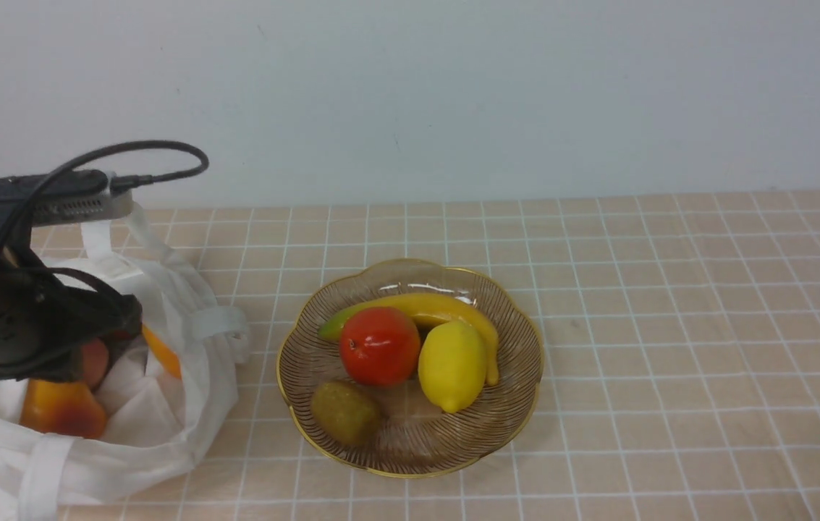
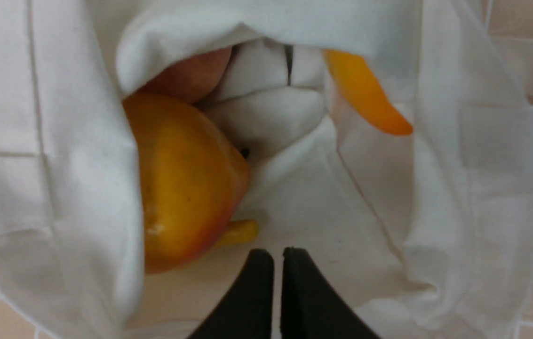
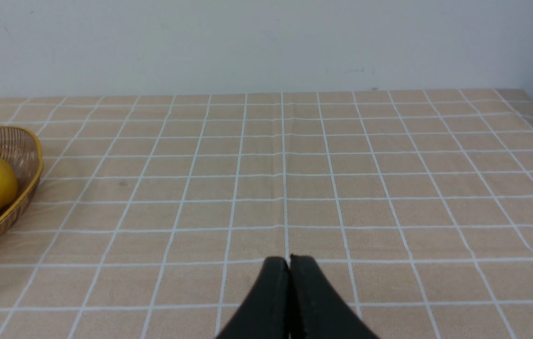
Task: Take the fruit out of the bag on the brown coffee tablecloth and place them on the plate.
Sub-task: 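Reach into the bag and grasp a fruit with the left gripper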
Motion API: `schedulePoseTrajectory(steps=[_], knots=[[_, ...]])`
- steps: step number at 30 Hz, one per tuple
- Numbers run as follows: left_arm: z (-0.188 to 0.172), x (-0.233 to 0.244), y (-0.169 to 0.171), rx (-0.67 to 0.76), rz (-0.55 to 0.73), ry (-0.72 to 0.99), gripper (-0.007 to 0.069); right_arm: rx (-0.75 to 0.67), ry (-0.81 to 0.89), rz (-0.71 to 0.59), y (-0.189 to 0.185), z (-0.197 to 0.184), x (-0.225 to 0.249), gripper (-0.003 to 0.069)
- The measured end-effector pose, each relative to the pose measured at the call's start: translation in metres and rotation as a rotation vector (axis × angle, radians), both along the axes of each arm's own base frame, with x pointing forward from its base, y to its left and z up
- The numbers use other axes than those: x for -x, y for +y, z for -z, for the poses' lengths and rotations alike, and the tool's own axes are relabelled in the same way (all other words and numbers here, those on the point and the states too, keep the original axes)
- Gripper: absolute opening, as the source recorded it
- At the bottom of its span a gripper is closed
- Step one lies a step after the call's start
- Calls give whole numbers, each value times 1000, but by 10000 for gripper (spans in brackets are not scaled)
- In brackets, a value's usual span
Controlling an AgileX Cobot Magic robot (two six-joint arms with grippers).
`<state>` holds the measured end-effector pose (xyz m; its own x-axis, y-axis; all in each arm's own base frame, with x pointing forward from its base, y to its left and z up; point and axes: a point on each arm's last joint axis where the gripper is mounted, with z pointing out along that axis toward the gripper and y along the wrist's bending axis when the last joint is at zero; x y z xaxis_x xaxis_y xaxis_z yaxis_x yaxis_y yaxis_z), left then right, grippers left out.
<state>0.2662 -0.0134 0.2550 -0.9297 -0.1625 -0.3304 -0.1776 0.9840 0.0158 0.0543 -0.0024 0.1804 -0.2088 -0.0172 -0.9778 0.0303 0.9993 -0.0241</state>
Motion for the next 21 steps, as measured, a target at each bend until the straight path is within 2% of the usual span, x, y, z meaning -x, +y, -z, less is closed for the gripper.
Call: schedulePoseTrajectory(steps=[3,5,6,8,13,17,21], knots=[[13,-6,3,-49,19,42,88,0,0,0,0,0,0,-18],[26,-14,6,-95,39,72,193,0,0,0,0,0,0,-18],[28,-15,6,-105,42,79,210,0,0,0,0,0,0,-18],[35,-19,8,-132,44,90,302,0,0,0,0,0,0,-18],[36,-23,16,-223,16,71,531,0,0,0,0,0,0,-18],[36,-25,20,-271,16,59,617,0,0,0,0,0,0,-18],[35,-25,21,-288,20,56,634,0,0,0,0,0,0,-18]])
